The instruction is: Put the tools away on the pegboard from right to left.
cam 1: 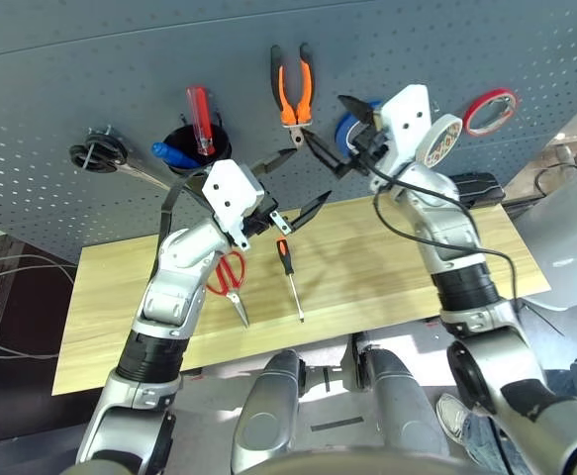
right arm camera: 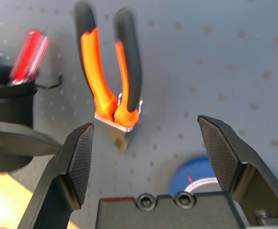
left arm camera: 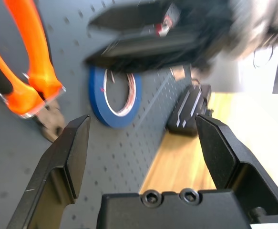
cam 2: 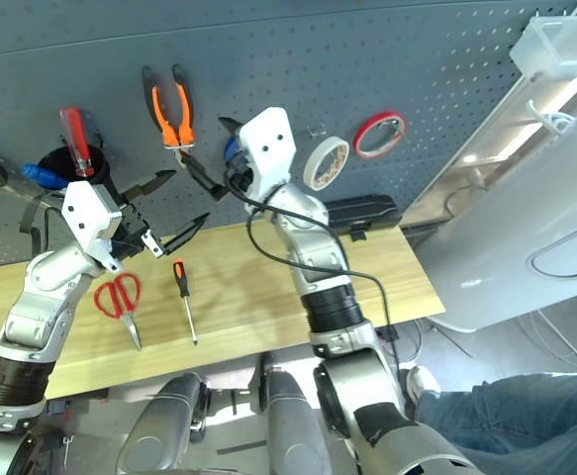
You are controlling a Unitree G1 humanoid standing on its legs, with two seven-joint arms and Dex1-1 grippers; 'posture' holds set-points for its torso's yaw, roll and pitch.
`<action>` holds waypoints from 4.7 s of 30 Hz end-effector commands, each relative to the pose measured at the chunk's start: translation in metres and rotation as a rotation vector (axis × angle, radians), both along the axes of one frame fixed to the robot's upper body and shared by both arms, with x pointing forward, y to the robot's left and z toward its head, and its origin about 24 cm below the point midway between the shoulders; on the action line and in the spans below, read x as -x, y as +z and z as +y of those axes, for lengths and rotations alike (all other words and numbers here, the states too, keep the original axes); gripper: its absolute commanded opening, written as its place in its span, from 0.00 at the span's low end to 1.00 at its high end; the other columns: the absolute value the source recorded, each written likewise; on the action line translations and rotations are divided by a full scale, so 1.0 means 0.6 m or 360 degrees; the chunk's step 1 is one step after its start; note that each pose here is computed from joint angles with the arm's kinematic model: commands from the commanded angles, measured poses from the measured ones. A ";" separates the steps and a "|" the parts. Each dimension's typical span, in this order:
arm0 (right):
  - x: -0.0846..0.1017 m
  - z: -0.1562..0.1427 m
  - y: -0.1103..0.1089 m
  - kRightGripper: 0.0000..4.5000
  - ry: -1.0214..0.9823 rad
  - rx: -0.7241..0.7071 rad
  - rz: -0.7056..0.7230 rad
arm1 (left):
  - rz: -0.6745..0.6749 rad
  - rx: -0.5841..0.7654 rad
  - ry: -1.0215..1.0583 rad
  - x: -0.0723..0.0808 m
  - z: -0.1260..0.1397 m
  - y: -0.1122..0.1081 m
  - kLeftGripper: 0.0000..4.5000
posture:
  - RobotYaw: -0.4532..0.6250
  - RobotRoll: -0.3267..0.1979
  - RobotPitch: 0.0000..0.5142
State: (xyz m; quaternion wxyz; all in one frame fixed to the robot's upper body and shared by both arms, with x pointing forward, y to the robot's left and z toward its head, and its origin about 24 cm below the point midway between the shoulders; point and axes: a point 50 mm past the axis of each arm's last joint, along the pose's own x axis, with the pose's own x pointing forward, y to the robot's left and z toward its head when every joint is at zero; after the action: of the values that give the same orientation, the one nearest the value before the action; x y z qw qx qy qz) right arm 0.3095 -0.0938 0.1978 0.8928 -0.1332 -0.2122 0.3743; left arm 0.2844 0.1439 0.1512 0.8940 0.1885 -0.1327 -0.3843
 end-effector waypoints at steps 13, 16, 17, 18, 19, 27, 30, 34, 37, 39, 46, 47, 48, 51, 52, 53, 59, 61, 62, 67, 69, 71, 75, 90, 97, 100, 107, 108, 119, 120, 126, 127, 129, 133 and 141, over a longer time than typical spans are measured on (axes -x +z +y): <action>0.016 -0.058 -0.140 1.00 -0.0041 0.0339 0.0720 | 0.0827 -0.0284 0.0535 -0.035 0.016 -0.147 1.00 | 0.48 0.62 0.45; 0.012 -0.068 -0.176 1.00 -0.0117 0.0286 0.1065 | 0.1003 -0.0310 0.0663 -0.044 0.006 -0.170 1.00 | 0.48 0.62 0.46; 0.012 -0.071 -0.184 1.00 -0.0137 0.0284 0.1148 | 0.1072 -0.0309 0.0698 -0.045 0.002 -0.179 1.00 | 0.48 0.62 0.46; 0.011 -0.073 -0.187 1.00 -0.0153 0.0280 0.1180 | 0.1127 -0.0301 0.0730 -0.046 0.000 -0.185 1.00 | 0.48 0.62 0.46; 0.010 -0.074 -0.190 1.00 -0.0160 0.0283 0.1222 | 0.1190 -0.0310 0.0764 -0.045 -0.002 -0.193 1.00 | 0.48 0.62 0.46; 0.012 -0.073 -0.194 1.00 -0.0179 0.0279 0.1273 | 0.1432 -0.0411 0.1048 -0.038 0.011 -0.235 1.00 | 0.48 0.62 0.48; 0.013 -0.071 -0.194 1.00 -0.0179 0.0273 0.1273 | 0.1484 -0.0410 0.1086 -0.038 0.012 -0.248 1.00 | 0.48 0.62 0.48; 0.013 -0.068 -0.190 1.00 -0.0168 0.0291 0.1244 | 0.1535 -0.0391 0.1056 -0.038 -0.007 -0.263 0.91 | 0.47 0.62 0.48; 0.011 -0.066 -0.185 1.00 -0.0167 0.0288 0.1234 | 0.1566 -0.0354 0.1022 -0.036 -0.022 -0.267 0.73 | 0.47 0.62 0.49; 0.008 -0.066 -0.182 1.00 -0.0171 0.0281 0.1223 | 0.1589 -0.0320 0.1001 -0.034 -0.032 -0.270 0.58 | 0.46 0.62 0.48; 0.009 -0.068 -0.180 1.00 -0.0164 0.0298 0.1200 | 0.1477 -0.0243 0.0955 -0.036 -0.033 -0.268 0.12 | 0.46 0.62 0.47; 0.009 -0.068 -0.179 1.00 -0.0159 0.0304 0.1193 | 0.1434 -0.0208 0.0930 -0.037 -0.033 -0.263 0.12 | 0.46 0.62 0.47; 0.009 -0.069 -0.179 1.00 -0.0156 0.0308 0.1189 | 0.1405 -0.0186 0.0912 -0.037 -0.033 -0.259 0.12 | 0.46 0.62 0.47; 0.008 -0.071 -0.176 1.00 -0.0141 0.0326 0.1162 | 0.1195 -0.0113 0.0809 -0.036 -0.030 -0.236 0.12 | 0.46 0.62 0.46; 0.008 -0.072 -0.175 1.00 -0.0137 0.0331 0.1153 | 0.1127 -0.0094 0.0778 -0.034 -0.028 -0.228 0.12 | 0.46 0.62 0.46; 0.008 -0.073 -0.173 1.00 -0.0116 0.0342 0.1139 | 0.1026 -0.0027 0.0736 -0.029 -0.023 -0.213 0.12 | 0.46 0.62 0.45; 0.009 -0.072 -0.170 1.00 -0.0023 0.0388 0.1073 | 0.0558 0.0359 0.0374 0.014 -0.014 -0.117 0.12 | 0.48 0.62 0.44; 0.009 -0.066 -0.167 1.00 0.0015 0.0388 0.1057 | 0.0442 0.0475 0.0275 0.033 -0.013 -0.089 0.12 | 0.48 0.62 0.44; 0.009 -0.064 -0.166 1.00 0.0026 0.0387 0.1051 | 0.0413 0.0506 0.0256 0.037 -0.011 -0.081 0.12 | 0.48 0.62 0.44; 0.007 -0.049 -0.149 1.00 0.0097 0.0359 0.0991 | 0.0165 0.0727 0.0280 0.045 0.003 -0.014 0.12 | 0.49 0.62 0.44; 0.005 -0.046 -0.143 1.00 0.0104 0.0346 0.0973 | 0.0088 0.0823 0.0334 0.042 0.010 0.011 0.12 | 0.49 0.62 0.44; 0.002 -0.041 -0.135 1.00 0.0129 0.0325 0.0932 | -0.0034 0.0920 0.0410 0.038 0.021 0.048 0.12 | 0.49 0.62 0.45; 0.001 -0.029 -0.121 1.00 0.0220 0.0309 0.0835 | -0.0271 0.0969 0.0477 0.038 0.032 0.109 0.12 | 0.50 0.62 0.45; 0.014 0.025 -0.069 1.00 0.0503 0.0220 0.0711 | -0.0617 0.0912 0.0563 0.083 0.056 0.209 0.12 | 0.52 0.62 0.47; 0.007 0.044 -0.038 1.00 0.0564 0.0092 0.0565 | -0.0612 0.0885 0.0694 0.083 0.075 0.211 0.12 | 0.53 0.62 0.47; 0.006 0.049 -0.034 1.00 0.0581 0.0073 0.0535 | -0.0553 0.0808 0.0782 0.079 0.084 0.190 0.12 | 0.53 0.62 0.46; 0.003 0.051 -0.035 1.00 0.0579 0.0069 0.0544 | -0.0451 0.0694 0.0937 0.069 0.098 0.154 0.12 | 0.53 0.62 0.46; 0.003 0.050 -0.035 1.00 0.0575 0.0072 0.0547 | -0.0434 0.0679 0.0951 0.067 0.100 0.150 0.12 | 0.53 0.62 0.46; -0.006 0.024 -0.045 1.00 0.0474 0.0120 0.0589 | -0.0644 0.0593 0.0749 0.077 0.071 0.187 0.56 | 0.53 0.62 0.46; -0.007 0.021 -0.046 1.00 0.0467 0.0125 0.0594 | -0.0666 0.0583 0.0666 0.080 0.059 0.194 0.63 | 0.53 0.62 0.46; -0.006 -0.016 -0.088 1.00 0.0407 0.0288 0.0788 | -0.0063 0.0465 0.0096 0.070 -0.024 0.144 0.99 | 0.53 0.62 0.46; -0.006 -0.021 -0.094 1.00 0.0399 0.0312 0.0819 | 0.0030 0.0452 0.0049 0.070 -0.031 0.134 0.99 | 0.53 0.62 0.46; -0.005 -0.031 -0.108 1.00 0.0365 0.0363 0.0866 | 0.0155 0.0326 0.0060 0.062 -0.039 0.104 0.99 | 0.52 0.62 0.46; -0.004 -0.046 -0.133 1.00 0.0284 0.0423 0.0962 | 0.0651 0.0153 0.0167 0.044 -0.048 0.011 0.99 | 0.51 0.62 0.46; -0.006 -0.046 -0.148 1.00 0.0215 0.0413 0.1057 | 0.1100 -0.0086 0.0587 0.027 -0.010 -0.105 0.99 | 0.50 0.62 0.47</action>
State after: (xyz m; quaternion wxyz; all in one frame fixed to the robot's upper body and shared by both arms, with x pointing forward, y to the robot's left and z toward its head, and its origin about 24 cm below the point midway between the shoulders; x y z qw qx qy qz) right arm 0.3151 -0.1234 0.1181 0.8648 -0.1029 0.1083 0.4794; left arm 0.2726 0.1303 0.1149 0.9431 0.0879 0.1515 -0.2827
